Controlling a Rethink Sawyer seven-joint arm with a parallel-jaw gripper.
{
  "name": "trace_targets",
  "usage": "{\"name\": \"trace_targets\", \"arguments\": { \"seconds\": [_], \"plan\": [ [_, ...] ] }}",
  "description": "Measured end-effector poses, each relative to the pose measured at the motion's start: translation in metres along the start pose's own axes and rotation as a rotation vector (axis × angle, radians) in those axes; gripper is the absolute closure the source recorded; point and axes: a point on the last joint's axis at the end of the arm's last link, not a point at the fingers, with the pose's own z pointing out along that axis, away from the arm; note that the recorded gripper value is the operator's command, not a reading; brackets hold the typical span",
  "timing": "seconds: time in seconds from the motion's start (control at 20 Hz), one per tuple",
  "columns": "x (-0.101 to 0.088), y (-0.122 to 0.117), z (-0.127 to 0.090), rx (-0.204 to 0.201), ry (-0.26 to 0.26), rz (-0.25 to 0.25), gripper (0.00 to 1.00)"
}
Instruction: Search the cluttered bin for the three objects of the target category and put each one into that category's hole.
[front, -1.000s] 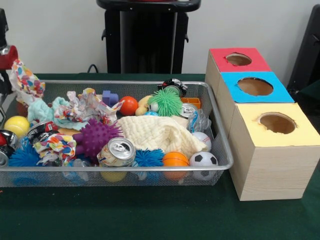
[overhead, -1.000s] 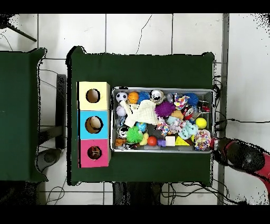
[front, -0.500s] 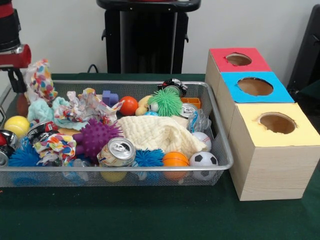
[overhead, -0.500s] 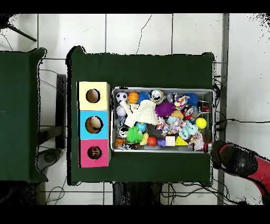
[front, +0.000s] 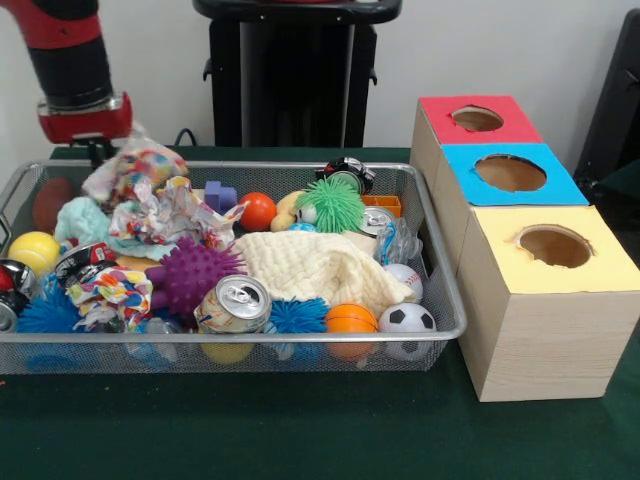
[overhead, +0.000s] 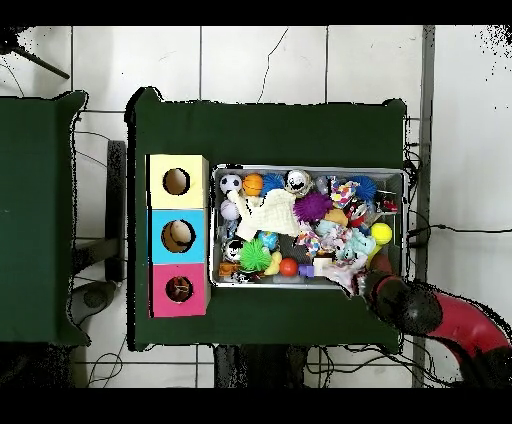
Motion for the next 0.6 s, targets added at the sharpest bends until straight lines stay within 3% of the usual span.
{"name": "trace_targets", "arguments": {
  "seconds": [0.35,0.6],
  "plan": [
    [-0.012,0.08,0.003,-0.012,0.021,-0.075,1.0],
    [-0.02,0.123,0.006,-0.027,0.037,-0.079,1.0]
  ]
}}
